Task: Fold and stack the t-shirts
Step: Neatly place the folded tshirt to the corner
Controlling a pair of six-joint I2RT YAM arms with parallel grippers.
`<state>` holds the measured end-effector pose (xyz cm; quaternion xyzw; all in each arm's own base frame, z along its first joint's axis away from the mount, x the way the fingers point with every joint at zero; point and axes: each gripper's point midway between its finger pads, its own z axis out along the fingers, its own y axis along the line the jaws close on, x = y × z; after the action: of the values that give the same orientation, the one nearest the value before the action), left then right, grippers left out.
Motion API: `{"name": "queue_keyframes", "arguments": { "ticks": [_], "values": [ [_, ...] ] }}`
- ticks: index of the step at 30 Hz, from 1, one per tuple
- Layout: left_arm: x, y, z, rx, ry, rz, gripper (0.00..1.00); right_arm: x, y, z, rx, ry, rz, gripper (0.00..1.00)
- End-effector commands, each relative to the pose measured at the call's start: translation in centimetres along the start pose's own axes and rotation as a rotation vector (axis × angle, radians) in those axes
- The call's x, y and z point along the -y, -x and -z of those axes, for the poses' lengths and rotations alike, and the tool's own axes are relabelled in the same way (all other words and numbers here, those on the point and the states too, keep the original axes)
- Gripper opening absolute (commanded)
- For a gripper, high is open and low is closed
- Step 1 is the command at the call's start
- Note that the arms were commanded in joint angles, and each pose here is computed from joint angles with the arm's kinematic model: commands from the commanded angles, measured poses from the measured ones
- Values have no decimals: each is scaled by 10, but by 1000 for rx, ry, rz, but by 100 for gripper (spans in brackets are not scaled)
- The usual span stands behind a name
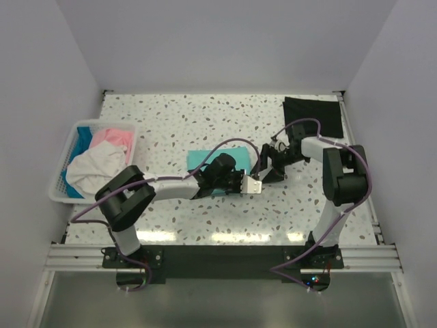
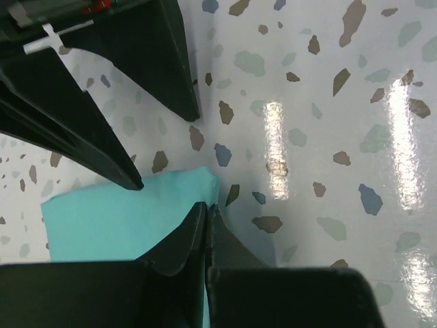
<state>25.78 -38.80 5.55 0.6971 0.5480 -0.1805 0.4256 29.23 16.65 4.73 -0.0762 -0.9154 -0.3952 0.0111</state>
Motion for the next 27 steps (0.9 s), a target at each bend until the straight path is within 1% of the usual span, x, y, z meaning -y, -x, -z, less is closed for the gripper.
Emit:
{"name": "queue_keyframes", "arguments": {
  "ticks": [1,4,6,7,8,14,17,18,19,20,21,22,23,24,25,26,27],
  "values": [
    [-16,41,15,113,11,-4,0,-27,12,-12,7,103,20,76],
    [-20,45,17,129,16,-3,0,-32,18,-24,23,132,4,75],
    [-21,45,17,127,18,0,0,-33,19,-34,15,138,-41,73],
    [-23,46,18,129,23,0,0,-34,21,-39,16,140,-33,70],
    [-24,47,18,132,24,6,0,-28,21,-46,10,121,-60,68],
    [-29,51,25,142,42,23,0,-21,43,-65,45,101,-107,57],
    [-30,50,27,140,46,26,0,-21,55,-72,73,81,-103,47],
    [-31,49,27,137,50,30,0,-25,63,-73,92,82,-87,41],
    [-32,49,28,135,52,33,0,-27,64,-76,87,82,-83,24],
    [-33,49,28,131,53,36,2,-27,66,-76,89,78,-74,14],
    [-35,47,27,117,59,41,9,-30,71,-73,103,62,-59,0],
    [-38,47,28,109,67,56,17,-32,73,-70,114,43,-44,0],
    [-40,47,31,98,66,73,31,-32,78,-65,129,24,-1,0],
    [-47,46,38,94,79,94,37,-37,82,-57,132,3,16,0],
    [-53,49,44,97,87,127,42,-37,91,-47,171,-42,52,0],
    [-52,42,49,70,72,162,50,-37,97,-40,187,-71,124,0],
    [-60,41,59,74,88,188,53,-46,109,-28,210,-99,168,0]
  ]
}}
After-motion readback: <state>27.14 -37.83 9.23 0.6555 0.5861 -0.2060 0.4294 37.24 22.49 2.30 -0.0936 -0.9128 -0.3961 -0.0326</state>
